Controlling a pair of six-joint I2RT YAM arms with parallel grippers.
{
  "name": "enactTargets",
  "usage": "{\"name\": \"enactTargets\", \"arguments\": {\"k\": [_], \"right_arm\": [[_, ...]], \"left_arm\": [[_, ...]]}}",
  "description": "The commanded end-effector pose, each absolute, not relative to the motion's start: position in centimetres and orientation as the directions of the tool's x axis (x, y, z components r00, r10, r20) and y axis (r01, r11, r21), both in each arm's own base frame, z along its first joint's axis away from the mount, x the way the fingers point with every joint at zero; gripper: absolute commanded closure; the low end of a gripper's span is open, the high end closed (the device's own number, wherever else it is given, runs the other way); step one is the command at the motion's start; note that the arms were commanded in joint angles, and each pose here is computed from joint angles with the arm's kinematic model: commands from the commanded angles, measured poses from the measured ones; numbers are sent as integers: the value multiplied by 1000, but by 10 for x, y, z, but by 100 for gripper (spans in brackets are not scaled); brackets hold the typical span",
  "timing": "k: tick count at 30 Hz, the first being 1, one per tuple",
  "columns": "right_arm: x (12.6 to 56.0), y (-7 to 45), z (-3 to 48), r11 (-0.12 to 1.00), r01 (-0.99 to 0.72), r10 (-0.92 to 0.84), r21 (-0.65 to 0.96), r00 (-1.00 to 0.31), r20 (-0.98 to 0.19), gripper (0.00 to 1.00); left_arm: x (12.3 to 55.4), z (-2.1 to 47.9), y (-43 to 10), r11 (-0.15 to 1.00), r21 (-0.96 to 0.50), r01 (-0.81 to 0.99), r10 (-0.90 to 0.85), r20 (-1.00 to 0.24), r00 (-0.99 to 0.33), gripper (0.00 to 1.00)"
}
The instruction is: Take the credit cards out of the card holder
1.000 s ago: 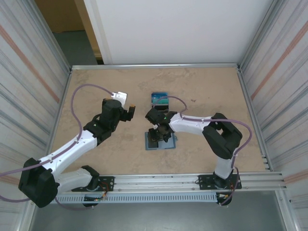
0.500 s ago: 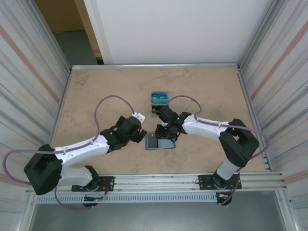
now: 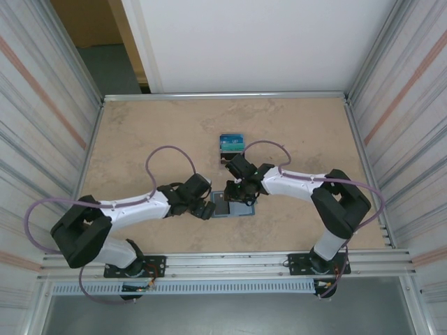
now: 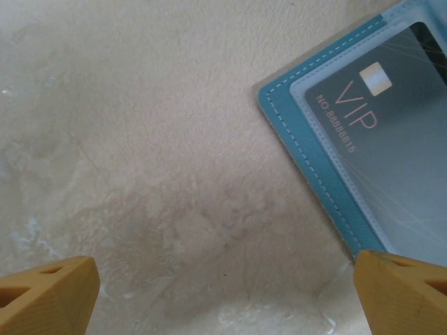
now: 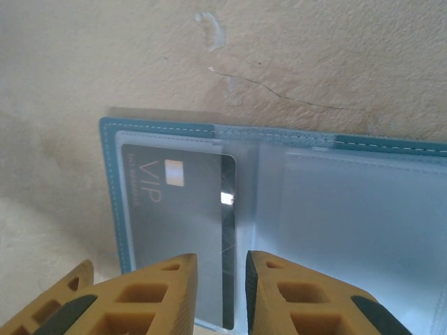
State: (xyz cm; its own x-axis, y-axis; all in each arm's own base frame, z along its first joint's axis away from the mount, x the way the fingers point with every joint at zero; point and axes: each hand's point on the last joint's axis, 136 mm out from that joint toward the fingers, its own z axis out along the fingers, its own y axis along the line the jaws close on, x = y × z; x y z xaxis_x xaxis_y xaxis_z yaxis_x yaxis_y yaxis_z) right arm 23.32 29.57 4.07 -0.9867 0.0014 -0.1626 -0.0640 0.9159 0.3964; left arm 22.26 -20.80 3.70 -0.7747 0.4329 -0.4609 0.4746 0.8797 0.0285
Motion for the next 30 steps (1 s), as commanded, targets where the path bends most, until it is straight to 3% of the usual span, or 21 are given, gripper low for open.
{"name": "enactTargets", "arguments": {"k": [1,22,30], "right_arm": [[234,297,33,918,-38,19,395,-990,-140,75],[228,299,15,919,-26,15,394,-995,-101,76],[224,320,32,801,-72,0,594,-993,-120,79]], "left_arm": [[226,39,-217,895,-24,445,387,-456,-802,6],[226,18,-205,893,76,443,438,-372,-818,11],[222,18,-205,884,89,458,459,-347,-818,12]]}}
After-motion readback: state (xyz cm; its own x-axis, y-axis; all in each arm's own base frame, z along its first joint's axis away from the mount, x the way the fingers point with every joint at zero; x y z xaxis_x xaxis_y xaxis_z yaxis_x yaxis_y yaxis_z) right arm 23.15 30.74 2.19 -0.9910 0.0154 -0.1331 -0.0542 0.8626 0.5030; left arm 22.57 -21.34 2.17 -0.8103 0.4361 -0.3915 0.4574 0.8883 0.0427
